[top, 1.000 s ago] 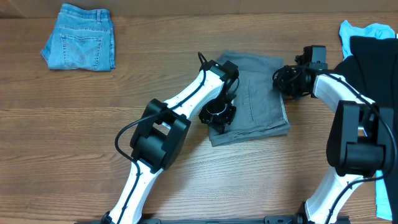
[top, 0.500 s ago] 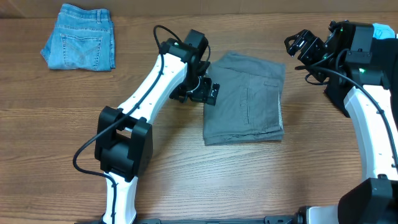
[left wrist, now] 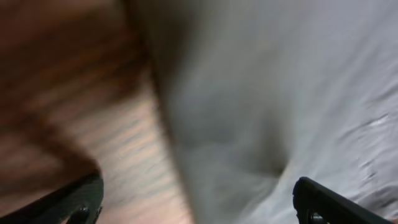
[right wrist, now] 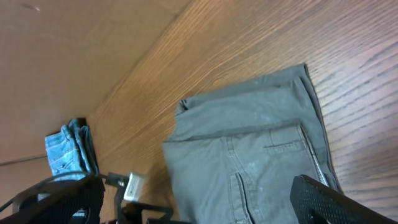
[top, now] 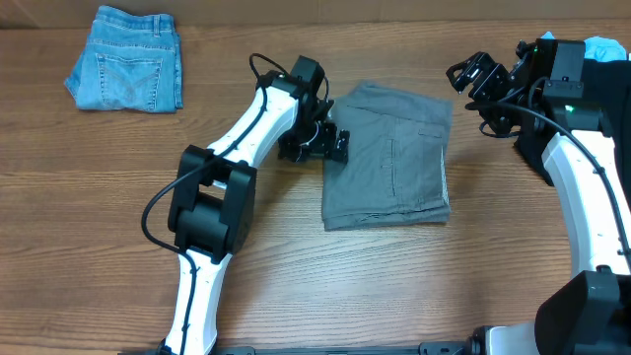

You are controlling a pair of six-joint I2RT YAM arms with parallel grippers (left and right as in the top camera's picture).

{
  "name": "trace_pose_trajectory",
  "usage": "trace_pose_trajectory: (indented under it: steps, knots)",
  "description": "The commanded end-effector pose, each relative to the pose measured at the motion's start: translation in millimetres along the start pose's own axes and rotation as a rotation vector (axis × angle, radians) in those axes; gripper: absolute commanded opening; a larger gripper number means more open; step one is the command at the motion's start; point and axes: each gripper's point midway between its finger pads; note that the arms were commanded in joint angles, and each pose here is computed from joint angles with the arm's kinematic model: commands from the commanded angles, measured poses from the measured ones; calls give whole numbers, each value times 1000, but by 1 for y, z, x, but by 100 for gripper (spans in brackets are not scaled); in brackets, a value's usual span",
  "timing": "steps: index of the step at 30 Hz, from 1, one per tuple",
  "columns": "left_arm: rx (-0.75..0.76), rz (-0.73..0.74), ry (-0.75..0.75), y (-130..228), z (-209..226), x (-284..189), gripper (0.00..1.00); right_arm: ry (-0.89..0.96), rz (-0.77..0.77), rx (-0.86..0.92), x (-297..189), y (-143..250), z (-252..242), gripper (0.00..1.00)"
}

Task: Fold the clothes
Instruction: 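Grasp the left edge of the folded grey shorts with the left gripper, then drag the folded shorts up-left toward the jeans with the left gripper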

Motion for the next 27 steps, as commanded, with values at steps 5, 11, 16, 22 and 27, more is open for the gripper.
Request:
trace_pose_trajectory:
  steps: [5,11,16,22,27]
  knots:
    - [-22,106,117,11,-8,46,98,-8,-3,2,0,-2,2,100]
    - [-52,133,111,16,-9,66,82,-8,-3,2,0,-2,2,100]
    - [-38,115,95,13,-9,68,39,-8,-3,2,0,-2,2,100]
    - [-44,79,27,4,7,67,11,-8,-3,2,0,-2,2,100]
    - [-118,20,-115,-16,64,45,4,-8,-3,2,0,-2,2,100]
Point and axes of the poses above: each gripper's point midway between its finger pads, its own x axis out along the fingers, its own z axis along the line the jaws close on, y = z × x, and after that the axes turned 9 degrees about -x, right-handed
